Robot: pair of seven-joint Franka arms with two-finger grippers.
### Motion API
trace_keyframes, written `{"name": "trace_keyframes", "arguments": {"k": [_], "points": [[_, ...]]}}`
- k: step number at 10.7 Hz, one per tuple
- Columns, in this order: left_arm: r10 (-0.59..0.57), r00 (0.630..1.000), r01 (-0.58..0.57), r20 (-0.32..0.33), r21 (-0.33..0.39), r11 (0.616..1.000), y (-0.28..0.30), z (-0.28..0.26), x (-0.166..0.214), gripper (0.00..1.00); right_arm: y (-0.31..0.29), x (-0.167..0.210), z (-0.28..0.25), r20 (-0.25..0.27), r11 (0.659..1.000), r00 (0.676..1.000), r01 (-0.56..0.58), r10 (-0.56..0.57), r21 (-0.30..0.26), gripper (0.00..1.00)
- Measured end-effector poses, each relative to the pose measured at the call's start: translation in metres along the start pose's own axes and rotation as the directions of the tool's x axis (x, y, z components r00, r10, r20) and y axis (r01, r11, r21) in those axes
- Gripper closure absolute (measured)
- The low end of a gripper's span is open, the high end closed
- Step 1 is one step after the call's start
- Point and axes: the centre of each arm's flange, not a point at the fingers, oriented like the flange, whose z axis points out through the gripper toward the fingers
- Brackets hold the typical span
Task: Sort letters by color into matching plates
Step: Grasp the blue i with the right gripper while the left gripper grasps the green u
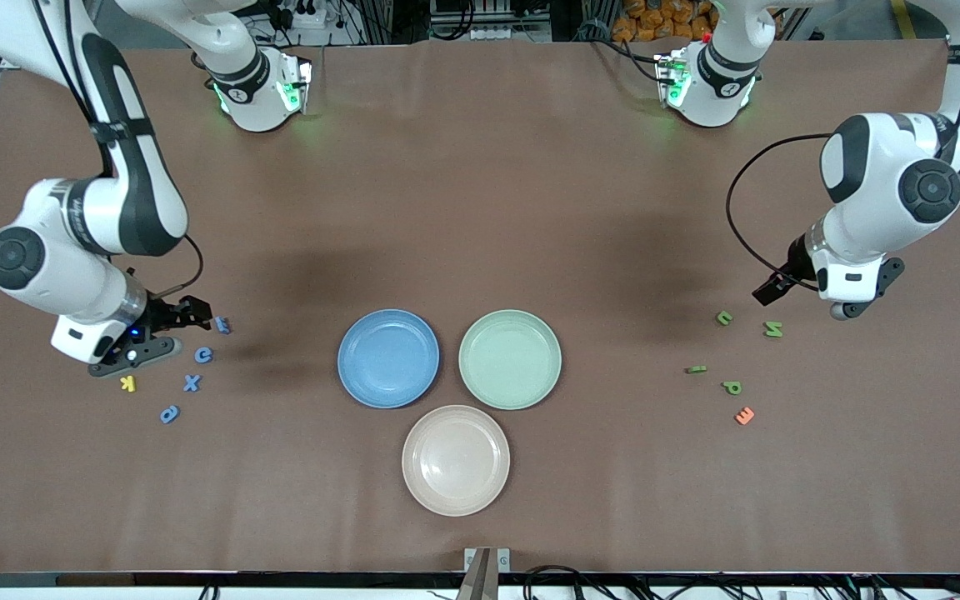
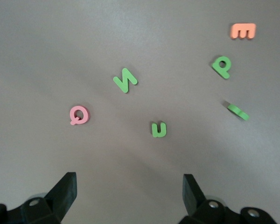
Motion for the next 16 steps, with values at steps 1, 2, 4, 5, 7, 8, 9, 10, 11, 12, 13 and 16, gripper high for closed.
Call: {"name": "trace_keyframes", "arguments": {"k": [1, 2, 4, 5, 7, 8, 9, 10, 11, 12, 13, 16], "points": [[-0.030, 1.000, 0.030, -0.002, -0.003, 1.000, 0.003, 0.011, 0.001, 0.00, 0.002, 0.000, 0.021, -0.014, 1.000, 0.999, 0.028, -0.028, -0.009, 0.00], [-0.062, 0.998, 0.062, -0.005, -0.007, 0.998, 0.006, 0.023, 0.003, 0.00, 0.001, -0.002, 0.039, -0.024, 0.999, 0.999, 0.041, -0.041, -0.013, 0.00], [-0.135, 0.991, 0.135, -0.012, -0.022, 0.991, 0.012, 0.054, 0.006, 0.00, -0.004, -0.009, 0.066, -0.028, 0.999, 0.998, 0.052, -0.052, -0.014, 0.00], [-0.171, 0.985, 0.170, -0.014, -0.028, 0.985, 0.015, 0.070, 0.008, 0.00, -0.006, -0.014, 0.076, -0.034, 0.998, 0.998, 0.053, -0.053, -0.016, 0.00], [-0.237, 0.971, 0.237, -0.019, -0.044, 0.971, 0.019, 0.096, 0.011, 0.00, -0.007, -0.028, 0.096, -0.039, 0.999, 0.998, 0.049, -0.050, -0.013, 0.00], [-0.253, 0.967, 0.252, -0.021, -0.050, 0.966, 0.020, 0.102, 0.012, 0.00, -0.007, -0.036, 0.104, -0.038, 0.999, 0.998, 0.049, -0.049, -0.011, 0.00], [-0.259, 0.966, 0.258, -0.023, -0.056, 0.965, 0.020, 0.107, 0.013, 0.00, -0.008, -0.041, 0.110, -0.039, 0.999, 0.998, 0.052, -0.052, -0.011, 0.00], [-0.260, 0.965, 0.258, -0.028, -0.065, 0.964, 0.022, 0.112, 0.013, 0.00, -0.009, -0.046, 0.114, -0.042, 0.999, 0.998, 0.053, -0.053, -0.013, 0.00], [-0.255, 0.966, 0.253, -0.029, -0.067, 0.965, 0.024, 0.119, 0.011, 0.00, -0.011, -0.049, 0.118, -0.043, 0.998, 0.998, 0.054, -0.054, -0.013, 0.00], [-0.248, 0.968, 0.246, -0.030, -0.068, 0.967, 0.027, 0.126, 0.009, 0.00, -0.013, -0.052, 0.121, -0.040, 0.998, 0.998, 0.055, -0.055, -0.012, 0.00], [-0.241, 0.970, 0.238, -0.028, -0.066, 0.969, 0.029, 0.133, 0.006, 0.00, -0.014, -0.054, 0.124, -0.041, 0.998, 0.998, 0.055, -0.056, -0.012, 0.01], [-0.183, 0.983, 0.181, -0.027, -0.057, 0.982, 0.029, 0.145, 0.004, 0.00, -0.017, -0.063, 0.132, -0.039, 0.998, 0.998, 0.057, -0.057, -0.012, 0.13]]}}
